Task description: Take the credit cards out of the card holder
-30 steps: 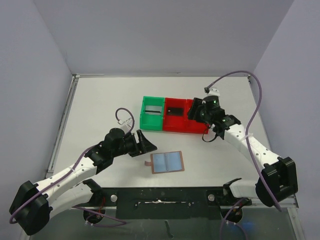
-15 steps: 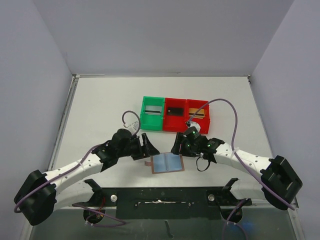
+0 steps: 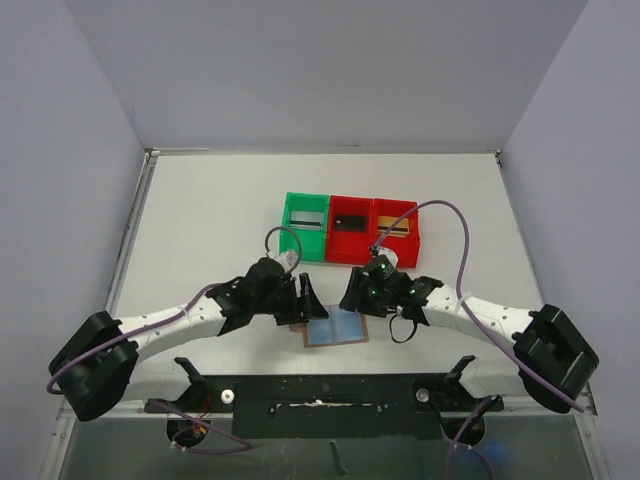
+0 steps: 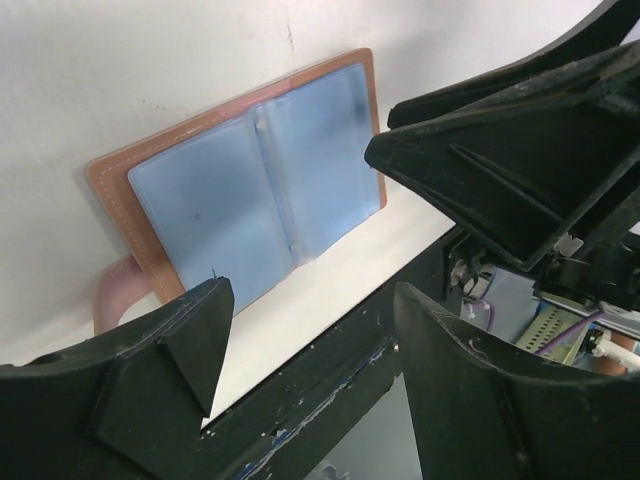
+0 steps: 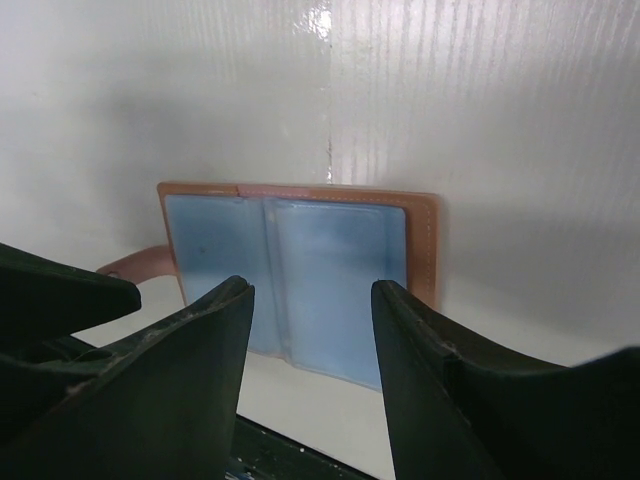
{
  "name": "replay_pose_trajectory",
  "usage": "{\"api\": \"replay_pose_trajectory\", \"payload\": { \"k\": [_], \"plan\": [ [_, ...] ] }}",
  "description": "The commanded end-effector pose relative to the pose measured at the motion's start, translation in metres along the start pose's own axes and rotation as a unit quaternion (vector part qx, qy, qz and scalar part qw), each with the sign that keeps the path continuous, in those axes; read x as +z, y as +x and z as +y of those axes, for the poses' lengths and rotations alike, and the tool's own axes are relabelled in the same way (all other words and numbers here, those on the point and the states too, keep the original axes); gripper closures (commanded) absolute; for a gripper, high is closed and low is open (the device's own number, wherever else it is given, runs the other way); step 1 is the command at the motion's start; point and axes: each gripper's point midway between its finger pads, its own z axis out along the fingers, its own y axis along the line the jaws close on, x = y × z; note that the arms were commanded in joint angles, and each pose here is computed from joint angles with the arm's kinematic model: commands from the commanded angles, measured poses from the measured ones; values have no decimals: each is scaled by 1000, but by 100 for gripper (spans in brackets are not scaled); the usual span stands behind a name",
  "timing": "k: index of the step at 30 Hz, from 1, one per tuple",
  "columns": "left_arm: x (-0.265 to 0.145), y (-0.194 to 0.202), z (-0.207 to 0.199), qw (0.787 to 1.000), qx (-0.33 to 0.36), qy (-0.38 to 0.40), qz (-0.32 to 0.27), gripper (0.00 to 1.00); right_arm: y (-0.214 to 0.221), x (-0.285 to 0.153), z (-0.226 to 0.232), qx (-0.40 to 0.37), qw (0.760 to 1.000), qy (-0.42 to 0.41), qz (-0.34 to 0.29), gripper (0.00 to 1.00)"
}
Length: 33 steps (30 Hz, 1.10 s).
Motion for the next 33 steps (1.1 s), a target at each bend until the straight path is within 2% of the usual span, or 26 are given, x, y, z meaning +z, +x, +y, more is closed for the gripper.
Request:
{"api": "replay_pose_trajectory", "payload": {
  "k": [1, 14, 21, 27, 33],
  "plan": [
    [6, -10, -16, 1000, 29, -4, -11, 37, 2, 1, -5, 2, 1000, 26, -2, 49],
    [17, 3, 12, 997, 38, -61, 10, 37, 22, 10, -17, 1, 999, 39, 30, 49],
    [23, 14, 22, 998, 28, -59, 20, 40, 31, 18, -19, 4, 998, 36, 46, 53],
    [33, 22, 33, 997, 18, -69, 29, 51, 34, 23, -5, 22, 999, -7, 49, 69],
    [34, 26, 38, 997, 12, -73, 24, 54, 28, 18, 26, 32, 994, -92, 40, 94]
  ]
}}
